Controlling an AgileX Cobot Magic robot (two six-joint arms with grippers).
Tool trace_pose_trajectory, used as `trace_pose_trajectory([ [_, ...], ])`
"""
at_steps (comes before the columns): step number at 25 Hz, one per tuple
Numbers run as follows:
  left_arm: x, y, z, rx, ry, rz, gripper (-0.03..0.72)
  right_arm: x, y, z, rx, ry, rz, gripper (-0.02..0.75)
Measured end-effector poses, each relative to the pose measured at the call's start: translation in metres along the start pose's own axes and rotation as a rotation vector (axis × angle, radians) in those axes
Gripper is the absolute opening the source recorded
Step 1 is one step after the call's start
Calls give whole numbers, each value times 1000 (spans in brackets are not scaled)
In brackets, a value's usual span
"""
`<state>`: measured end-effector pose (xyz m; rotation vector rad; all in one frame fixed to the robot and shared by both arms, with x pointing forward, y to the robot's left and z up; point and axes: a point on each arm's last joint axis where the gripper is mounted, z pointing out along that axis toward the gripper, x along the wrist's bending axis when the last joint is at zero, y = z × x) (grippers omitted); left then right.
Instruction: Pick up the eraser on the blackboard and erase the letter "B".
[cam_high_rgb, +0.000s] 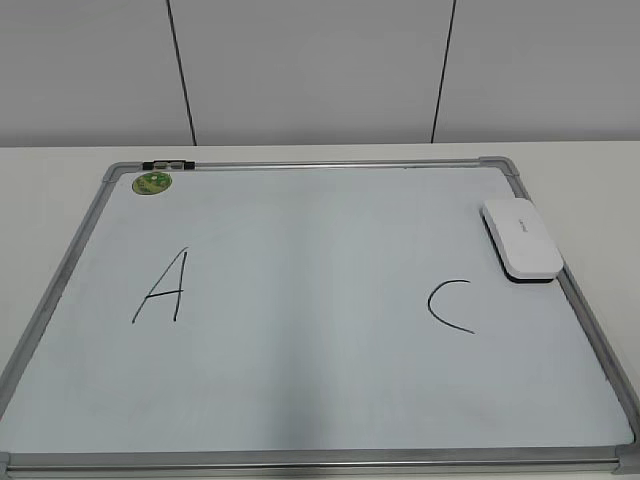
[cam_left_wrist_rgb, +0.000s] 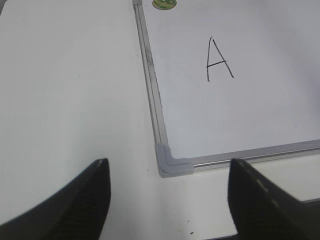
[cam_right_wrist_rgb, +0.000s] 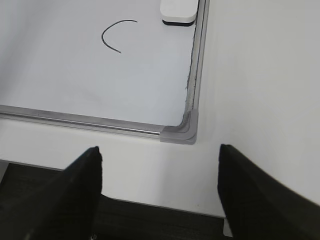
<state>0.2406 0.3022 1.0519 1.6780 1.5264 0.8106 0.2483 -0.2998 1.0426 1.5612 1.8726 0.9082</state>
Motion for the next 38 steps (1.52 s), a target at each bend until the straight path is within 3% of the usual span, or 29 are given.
trace_pose_trajectory([
  [5,0,-3,-5,-39,17,-12,536,0,-2,-3,-30,-5,6,535],
  [11,-1,-5,-7,-58,90,-59,536,0,-9,-11,-103,-110,89,535],
  [16,-1,-5,-7,-58,98,-64,536,1,-12,-15,-138,-170,131,535],
  [38,-1,-5,-7,-59,96,-65,536,1,-12,-15,-140,-171,131,535],
])
